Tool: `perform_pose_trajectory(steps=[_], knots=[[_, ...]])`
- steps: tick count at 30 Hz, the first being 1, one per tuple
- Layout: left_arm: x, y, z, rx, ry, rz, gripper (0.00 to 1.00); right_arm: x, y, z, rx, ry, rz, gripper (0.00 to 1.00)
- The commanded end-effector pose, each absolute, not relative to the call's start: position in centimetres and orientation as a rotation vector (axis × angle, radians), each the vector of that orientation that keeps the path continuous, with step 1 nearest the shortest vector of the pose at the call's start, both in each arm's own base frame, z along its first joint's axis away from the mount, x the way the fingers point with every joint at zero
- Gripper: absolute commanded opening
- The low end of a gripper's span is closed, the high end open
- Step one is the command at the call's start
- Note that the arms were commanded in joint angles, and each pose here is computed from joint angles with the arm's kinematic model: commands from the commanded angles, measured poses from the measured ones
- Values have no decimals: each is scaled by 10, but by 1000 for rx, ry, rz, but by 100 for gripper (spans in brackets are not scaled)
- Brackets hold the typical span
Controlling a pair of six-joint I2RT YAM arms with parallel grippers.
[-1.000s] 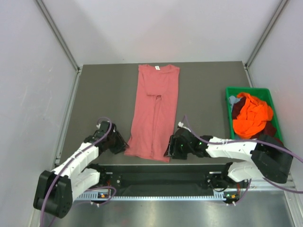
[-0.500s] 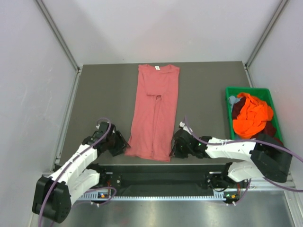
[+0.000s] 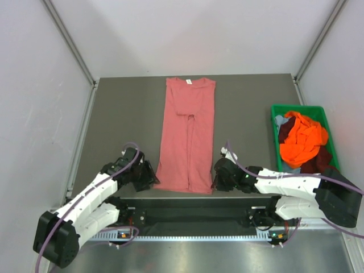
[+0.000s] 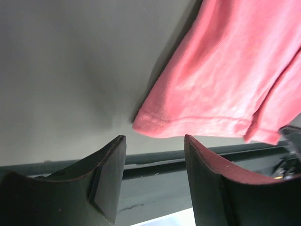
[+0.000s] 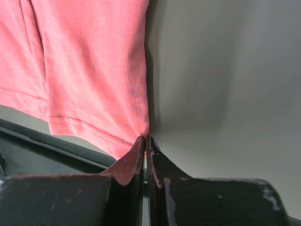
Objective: Fold and stack the t-shirts
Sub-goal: Fold the tshirt
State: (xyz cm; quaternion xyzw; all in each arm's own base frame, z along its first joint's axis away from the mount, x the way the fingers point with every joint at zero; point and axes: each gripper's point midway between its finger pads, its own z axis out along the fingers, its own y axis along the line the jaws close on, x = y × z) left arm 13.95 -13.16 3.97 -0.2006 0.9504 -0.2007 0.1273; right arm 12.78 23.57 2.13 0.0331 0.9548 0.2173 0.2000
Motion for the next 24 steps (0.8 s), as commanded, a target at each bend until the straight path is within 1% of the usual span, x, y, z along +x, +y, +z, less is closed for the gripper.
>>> perform_pose_trajectory(steps=[1, 3, 6, 11, 16, 17, 20, 23, 24], knots=[[133, -131, 43, -576, 2795, -486, 57, 130, 228, 22, 54, 2652, 565, 0], [127, -134, 37, -545, 2824, -436, 57, 130, 227, 22, 47, 2653, 563, 0], [127, -142, 36, -542, 2817, -435, 57, 130, 222, 21, 62, 2654, 543, 0], [138, -153, 46, -524, 2761, -502, 58, 123, 205, 13, 84, 2664, 511, 0], [144, -168, 54, -456, 2751, -591, 61, 121, 206, 28, 52, 2633, 568, 0], [145, -170, 55, -442, 2753, -604, 61, 122, 205, 31, 51, 2627, 563, 5], [144, -172, 54, -418, 2770, -607, 61, 124, 202, 38, 75, 2620, 539, 30], [142, -164, 49, -430, 2778, -555, 60, 121, 204, 38, 104, 2640, 557, 39], [142, -162, 49, -426, 2775, -536, 61, 119, 204, 35, 123, 2650, 564, 39]])
